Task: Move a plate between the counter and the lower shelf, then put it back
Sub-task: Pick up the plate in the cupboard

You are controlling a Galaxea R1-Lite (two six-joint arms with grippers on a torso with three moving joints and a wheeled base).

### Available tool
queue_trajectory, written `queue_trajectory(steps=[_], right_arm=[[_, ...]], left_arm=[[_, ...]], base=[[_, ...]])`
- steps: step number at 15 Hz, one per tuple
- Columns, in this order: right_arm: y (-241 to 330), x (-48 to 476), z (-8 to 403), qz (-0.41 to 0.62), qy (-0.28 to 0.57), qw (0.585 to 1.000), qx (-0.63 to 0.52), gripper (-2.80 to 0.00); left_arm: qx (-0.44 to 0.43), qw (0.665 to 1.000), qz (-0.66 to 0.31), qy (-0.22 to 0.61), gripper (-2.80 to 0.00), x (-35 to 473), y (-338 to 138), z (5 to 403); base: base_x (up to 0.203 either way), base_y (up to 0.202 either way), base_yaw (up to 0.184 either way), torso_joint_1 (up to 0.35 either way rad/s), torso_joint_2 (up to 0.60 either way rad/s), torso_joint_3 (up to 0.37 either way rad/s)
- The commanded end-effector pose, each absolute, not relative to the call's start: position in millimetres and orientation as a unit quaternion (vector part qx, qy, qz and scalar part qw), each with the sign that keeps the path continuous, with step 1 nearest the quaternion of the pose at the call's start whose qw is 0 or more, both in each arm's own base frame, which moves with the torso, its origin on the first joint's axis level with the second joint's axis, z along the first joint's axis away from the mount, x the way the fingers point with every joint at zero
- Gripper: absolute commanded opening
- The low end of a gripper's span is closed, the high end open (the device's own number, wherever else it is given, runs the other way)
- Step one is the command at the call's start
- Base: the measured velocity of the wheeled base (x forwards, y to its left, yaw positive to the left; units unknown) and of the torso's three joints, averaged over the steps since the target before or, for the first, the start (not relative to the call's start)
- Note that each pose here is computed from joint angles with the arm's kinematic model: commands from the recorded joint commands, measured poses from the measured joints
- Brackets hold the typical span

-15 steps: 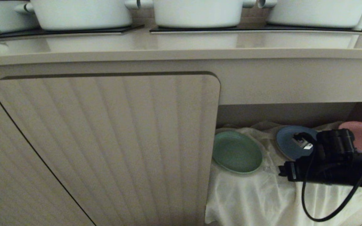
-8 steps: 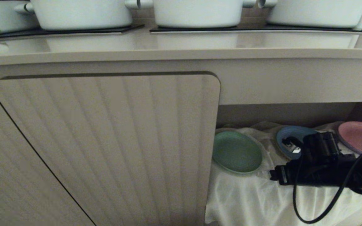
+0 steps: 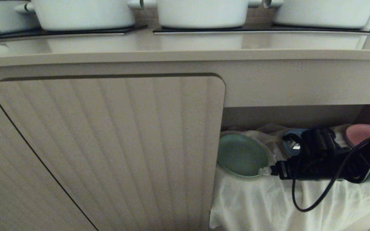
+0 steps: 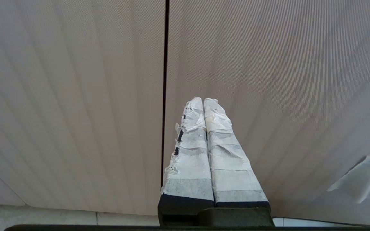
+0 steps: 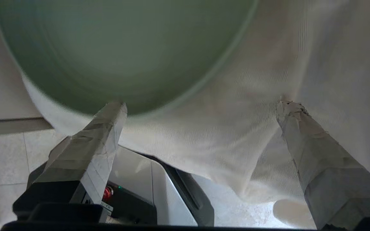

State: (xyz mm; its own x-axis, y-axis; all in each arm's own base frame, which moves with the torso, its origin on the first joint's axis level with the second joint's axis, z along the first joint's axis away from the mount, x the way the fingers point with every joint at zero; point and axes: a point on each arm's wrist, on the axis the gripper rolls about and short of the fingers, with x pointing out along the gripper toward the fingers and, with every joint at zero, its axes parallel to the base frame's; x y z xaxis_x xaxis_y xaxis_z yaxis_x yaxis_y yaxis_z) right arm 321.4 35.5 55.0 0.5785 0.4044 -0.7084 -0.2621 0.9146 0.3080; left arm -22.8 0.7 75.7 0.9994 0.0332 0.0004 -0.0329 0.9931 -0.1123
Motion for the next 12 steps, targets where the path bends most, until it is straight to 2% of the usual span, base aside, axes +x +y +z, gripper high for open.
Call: queue_trajectory(steps=[1, 12], right_arm=[[36.5, 331.2, 56.1, 0.19, 0.419, 0.884, 0.086, 0.0], [38.2, 349.0, 46.3, 0.17, 0.436, 0.88, 0.078, 0.0]], left_arm=[[-0.056, 0.998, 0.017, -0.001, -2.8, -22.8, 0.8, 75.5], [-0.057, 0.998, 0.017, -0.001, -2.8, -22.8, 0.8, 75.5]], base=[[0.0, 0.0, 0.0, 0.0, 0.0, 0.0], [0.0, 0.0, 0.0, 0.0, 0.0, 0.0]])
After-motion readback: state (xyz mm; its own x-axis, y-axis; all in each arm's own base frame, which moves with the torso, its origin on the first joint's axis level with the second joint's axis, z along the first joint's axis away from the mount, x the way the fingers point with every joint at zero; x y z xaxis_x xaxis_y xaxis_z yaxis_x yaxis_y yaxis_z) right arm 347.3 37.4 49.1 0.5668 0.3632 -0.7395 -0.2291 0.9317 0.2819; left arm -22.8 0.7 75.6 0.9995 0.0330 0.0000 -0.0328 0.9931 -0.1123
